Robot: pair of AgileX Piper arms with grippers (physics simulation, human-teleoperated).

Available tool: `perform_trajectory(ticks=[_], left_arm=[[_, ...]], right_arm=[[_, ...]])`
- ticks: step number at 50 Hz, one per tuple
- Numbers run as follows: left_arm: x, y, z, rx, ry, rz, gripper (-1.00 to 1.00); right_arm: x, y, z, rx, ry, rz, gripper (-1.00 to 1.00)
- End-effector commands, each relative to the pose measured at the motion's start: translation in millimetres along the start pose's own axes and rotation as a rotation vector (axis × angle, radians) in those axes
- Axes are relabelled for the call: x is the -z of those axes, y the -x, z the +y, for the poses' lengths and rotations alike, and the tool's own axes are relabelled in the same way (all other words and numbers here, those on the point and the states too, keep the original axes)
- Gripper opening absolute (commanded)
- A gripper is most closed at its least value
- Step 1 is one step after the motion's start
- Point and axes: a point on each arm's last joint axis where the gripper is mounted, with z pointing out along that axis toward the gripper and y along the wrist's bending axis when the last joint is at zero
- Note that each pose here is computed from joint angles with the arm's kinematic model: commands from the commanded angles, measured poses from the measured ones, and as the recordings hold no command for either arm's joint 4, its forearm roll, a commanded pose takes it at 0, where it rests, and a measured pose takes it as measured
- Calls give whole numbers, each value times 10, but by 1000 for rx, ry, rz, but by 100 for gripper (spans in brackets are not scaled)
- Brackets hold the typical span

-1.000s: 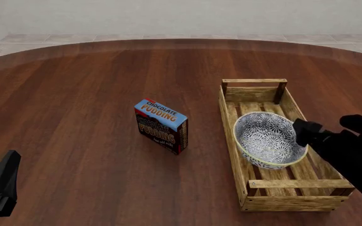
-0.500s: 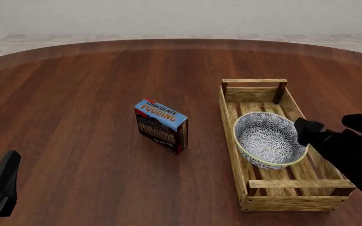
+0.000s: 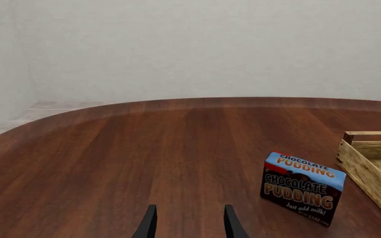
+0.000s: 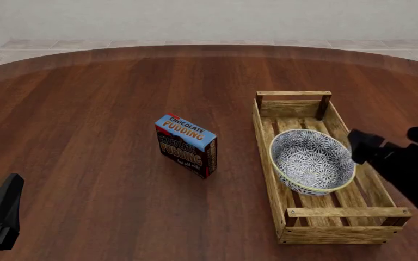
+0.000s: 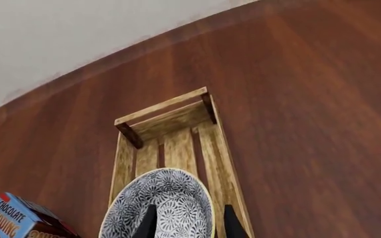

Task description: Pick up the bowl on the left and put it in the tray.

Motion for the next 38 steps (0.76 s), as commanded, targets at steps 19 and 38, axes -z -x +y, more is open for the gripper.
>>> perform_trajectory(ticks=[19,38], left_arm=[[0,0,0,0,0,0,100],[0,0,0,0,0,0,100]], right_arm=[[226,229,82,36,24,-74,100],[398,359,127,56,40,-132,100]])
